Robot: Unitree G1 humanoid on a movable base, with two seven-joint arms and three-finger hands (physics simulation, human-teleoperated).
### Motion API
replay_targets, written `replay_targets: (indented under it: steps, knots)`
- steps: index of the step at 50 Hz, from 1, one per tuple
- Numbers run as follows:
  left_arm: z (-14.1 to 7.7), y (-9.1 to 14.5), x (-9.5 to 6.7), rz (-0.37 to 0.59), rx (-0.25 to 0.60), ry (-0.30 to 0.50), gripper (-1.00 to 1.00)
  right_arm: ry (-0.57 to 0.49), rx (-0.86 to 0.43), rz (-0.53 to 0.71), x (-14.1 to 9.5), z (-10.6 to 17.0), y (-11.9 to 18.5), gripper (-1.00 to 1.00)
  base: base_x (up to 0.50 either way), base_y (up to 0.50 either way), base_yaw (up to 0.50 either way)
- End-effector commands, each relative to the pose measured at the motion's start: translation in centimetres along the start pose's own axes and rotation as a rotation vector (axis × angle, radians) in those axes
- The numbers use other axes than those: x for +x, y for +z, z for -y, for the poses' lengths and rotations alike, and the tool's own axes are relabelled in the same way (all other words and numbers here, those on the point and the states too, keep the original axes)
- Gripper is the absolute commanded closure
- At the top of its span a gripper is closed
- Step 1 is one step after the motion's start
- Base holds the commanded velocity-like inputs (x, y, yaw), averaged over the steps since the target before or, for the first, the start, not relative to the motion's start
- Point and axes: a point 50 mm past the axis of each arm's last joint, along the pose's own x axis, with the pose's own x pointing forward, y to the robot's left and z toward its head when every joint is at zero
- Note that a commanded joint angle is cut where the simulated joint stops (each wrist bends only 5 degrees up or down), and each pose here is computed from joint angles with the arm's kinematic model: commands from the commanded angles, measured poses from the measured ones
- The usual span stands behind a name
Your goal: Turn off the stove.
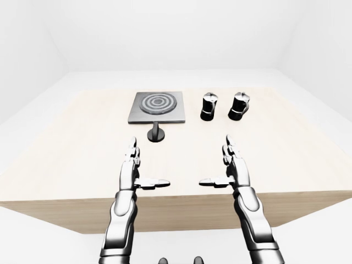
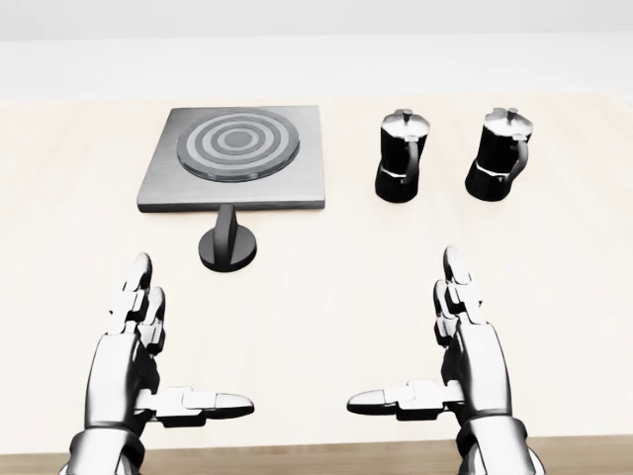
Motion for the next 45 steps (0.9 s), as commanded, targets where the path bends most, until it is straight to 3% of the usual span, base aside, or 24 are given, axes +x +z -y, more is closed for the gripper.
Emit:
replay_targets:
  steps: [1, 14, 20, 35, 45]
  knots:
    - [-0.69, 0.1, 0.09, 0.004, -0.003, 0.008, -1.0, 0.007, -0.001, -0.003, 0.03, 0.54, 0.05, -1.0, 0.0, 0.0, 0.0]
    - [-0.74, 0.07, 0.17, 0.002, 0.016, 0.026, -1.0, 0.011, 0.0, -0.002, 0.09, 0.49, -0.05, -1.0, 0.0, 0.0, 0.0]
    - [-0.8, 0.53, -0.04, 0.016, -0.037, -0.003, -1.0, 0.023, -0.01, 0.014, 0.1, 0.34, 0.27, -1.0, 0.0, 0.0, 0.0]
    - [-0.62, 0.13, -0.09, 0.009, -0.015, -0.016, -1.0, 0.026, -0.02, -0.008, 0.25, 0.3, 0.05, -1.0, 0.0, 0.0, 0.0]
    - [-0.55, 0.13, -0.17, 0.012, -0.011, -0.023, -1.0, 0.025, -0.018, -0.014, 0.24, 0.34, -0.11, -1.0, 0.02, 0.31, 0.0]
